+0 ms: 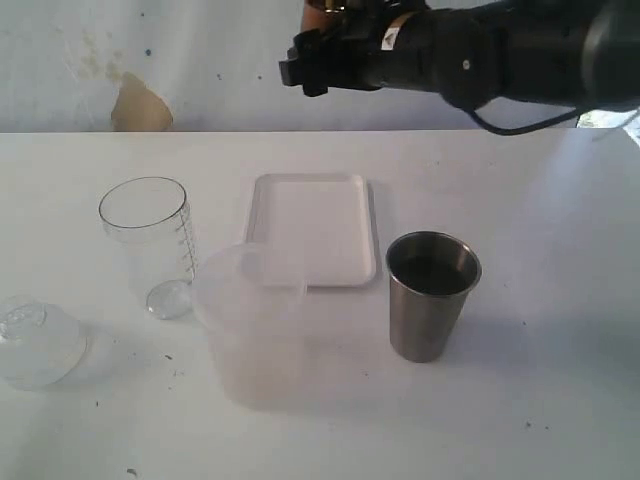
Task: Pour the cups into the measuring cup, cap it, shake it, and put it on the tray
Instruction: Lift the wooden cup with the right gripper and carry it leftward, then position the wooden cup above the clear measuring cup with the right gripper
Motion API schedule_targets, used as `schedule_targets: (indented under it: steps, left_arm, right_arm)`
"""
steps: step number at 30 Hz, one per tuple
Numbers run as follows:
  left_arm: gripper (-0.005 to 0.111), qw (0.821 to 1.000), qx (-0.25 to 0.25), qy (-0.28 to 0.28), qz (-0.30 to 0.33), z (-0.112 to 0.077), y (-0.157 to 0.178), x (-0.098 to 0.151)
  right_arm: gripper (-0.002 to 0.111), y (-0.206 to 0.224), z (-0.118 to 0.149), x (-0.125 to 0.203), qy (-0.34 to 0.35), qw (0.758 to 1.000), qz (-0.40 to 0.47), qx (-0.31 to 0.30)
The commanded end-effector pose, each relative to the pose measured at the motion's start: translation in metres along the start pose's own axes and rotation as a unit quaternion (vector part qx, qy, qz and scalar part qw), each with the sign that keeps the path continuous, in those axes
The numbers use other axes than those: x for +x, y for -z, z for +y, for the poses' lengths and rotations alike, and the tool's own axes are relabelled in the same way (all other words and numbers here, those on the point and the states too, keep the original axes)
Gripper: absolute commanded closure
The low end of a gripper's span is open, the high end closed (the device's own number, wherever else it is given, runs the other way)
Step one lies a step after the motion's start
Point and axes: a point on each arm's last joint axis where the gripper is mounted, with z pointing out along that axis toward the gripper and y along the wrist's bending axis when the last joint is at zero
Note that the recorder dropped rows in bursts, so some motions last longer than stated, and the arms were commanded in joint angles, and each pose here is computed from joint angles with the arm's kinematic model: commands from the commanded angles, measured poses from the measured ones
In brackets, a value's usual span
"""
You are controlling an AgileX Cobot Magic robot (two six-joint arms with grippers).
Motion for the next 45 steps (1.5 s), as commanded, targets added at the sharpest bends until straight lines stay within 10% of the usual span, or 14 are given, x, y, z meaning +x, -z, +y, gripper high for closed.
schedule_targets:
  steps: [1, 45]
  left_arm:
    - [0.106, 1.0, 0.002, 0.003, -0.006, 0.0, 0.0, 0.0]
    - [0.106, 1.0, 0.002, 0.003, -0.006, 0.0, 0.0, 0.0]
  right_arm:
    - [0.108, -0.018, 0.019, -0.001, 0.013, 1.0, -0.011, -0.02]
    - [0.108, -0.041, 0.1, 0.013, 0.163, 0.982, 0.002, -0.099]
